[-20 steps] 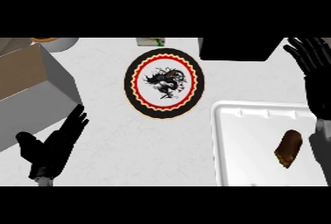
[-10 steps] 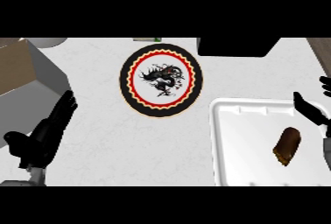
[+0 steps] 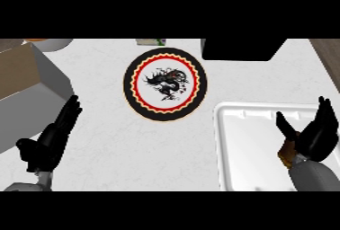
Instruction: Pick the sweet potato from the tray and place it in the plate
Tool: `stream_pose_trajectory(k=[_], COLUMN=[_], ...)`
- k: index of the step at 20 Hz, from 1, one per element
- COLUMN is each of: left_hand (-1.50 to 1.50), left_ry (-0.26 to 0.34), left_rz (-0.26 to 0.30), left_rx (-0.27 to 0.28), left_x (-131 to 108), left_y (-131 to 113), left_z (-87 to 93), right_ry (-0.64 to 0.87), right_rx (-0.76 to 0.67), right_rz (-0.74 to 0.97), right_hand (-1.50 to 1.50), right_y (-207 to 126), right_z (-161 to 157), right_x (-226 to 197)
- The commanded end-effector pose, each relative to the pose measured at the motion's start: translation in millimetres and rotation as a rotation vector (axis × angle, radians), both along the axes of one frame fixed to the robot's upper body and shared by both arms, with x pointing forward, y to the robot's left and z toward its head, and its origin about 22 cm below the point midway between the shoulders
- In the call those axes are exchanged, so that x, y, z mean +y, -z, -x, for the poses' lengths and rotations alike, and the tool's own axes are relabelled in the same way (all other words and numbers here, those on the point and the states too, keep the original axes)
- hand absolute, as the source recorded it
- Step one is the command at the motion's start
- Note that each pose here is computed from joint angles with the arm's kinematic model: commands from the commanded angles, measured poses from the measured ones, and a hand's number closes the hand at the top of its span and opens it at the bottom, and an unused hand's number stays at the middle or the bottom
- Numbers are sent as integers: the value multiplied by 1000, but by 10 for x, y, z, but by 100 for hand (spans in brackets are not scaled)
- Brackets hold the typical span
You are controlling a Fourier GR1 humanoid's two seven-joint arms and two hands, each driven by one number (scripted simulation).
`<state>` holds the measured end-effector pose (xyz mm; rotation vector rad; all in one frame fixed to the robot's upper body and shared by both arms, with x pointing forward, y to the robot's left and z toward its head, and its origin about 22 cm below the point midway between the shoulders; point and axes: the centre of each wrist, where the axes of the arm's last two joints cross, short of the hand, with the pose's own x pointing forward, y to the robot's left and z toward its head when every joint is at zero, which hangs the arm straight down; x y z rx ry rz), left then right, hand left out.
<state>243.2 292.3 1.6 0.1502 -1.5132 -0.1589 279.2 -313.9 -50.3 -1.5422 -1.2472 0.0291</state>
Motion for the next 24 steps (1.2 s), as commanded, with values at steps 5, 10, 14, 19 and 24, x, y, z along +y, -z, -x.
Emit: stream_pose_trajectory(k=[5,10,14,19,24], left_hand=[0,0,0,0,0], left_ry=[-33,-23,-17,-27,-41], left_rz=[-13,-7,5,-4,-3], left_rx=[2,5,2,10,14], left_x=[107,91,45,68,159], left_y=[77,95,117,180,182], left_z=[-1,-15,-37,6,-1], right_ry=[185,306,401,484,593], right_rx=[207,467,602,681,726], right_rz=[34,-7,-51,-72,-63], right_hand=[-150,-150,-150,-150,-150], right_y=[222,219,132,-121,-344], right_z=[-32,-90,-245,-348,-390], right_x=[135,294,683,1090,1047])
